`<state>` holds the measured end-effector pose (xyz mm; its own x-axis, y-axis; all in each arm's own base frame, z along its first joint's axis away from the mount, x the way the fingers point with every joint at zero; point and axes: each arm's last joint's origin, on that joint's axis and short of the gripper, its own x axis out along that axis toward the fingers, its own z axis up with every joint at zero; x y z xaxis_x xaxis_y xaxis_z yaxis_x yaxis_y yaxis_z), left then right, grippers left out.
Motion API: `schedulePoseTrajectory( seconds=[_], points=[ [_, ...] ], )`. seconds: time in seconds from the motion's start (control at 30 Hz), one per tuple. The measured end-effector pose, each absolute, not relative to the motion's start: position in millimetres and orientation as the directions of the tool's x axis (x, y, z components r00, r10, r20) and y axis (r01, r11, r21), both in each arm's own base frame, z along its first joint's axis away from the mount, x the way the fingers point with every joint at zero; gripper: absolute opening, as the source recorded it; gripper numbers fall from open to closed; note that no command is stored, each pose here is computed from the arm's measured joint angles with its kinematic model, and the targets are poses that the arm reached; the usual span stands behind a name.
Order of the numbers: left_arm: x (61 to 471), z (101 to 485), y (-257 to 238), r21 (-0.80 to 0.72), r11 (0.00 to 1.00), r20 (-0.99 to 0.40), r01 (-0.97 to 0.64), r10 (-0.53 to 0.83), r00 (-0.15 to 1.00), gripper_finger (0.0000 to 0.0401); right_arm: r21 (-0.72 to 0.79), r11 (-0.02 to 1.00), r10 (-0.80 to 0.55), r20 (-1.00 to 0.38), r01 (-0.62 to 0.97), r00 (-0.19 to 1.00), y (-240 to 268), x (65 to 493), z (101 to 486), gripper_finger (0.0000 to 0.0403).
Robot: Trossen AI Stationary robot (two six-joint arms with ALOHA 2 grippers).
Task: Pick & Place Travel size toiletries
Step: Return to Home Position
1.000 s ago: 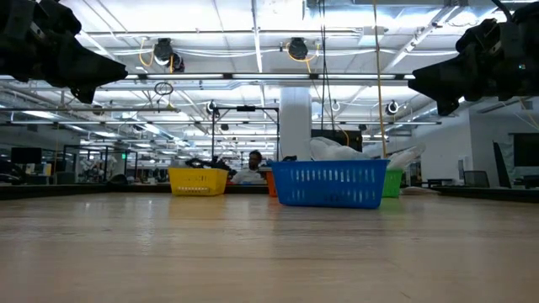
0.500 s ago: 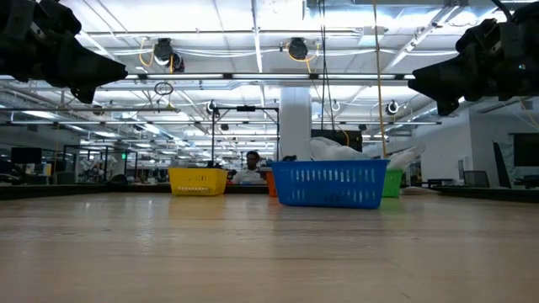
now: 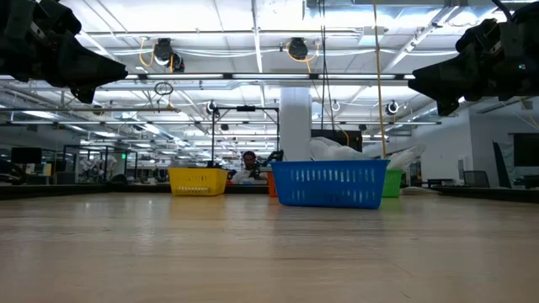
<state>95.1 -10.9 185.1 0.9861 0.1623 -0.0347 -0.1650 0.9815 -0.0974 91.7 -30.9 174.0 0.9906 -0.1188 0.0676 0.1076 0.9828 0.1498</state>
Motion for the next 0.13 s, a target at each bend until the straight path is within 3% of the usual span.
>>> schedulePoseTrajectory(
  seconds=[0.13],
  points=[
    [95.1, 185.1, -10.9, -0.097, 0.982, -0.035, -0.165, 0.162, 0.986, 0.0051, 0.15, 0.983, -0.119, 0.068, 0.108, 0.991, -30.9, 91.7, 174.0, 0.0125]
  ],
)
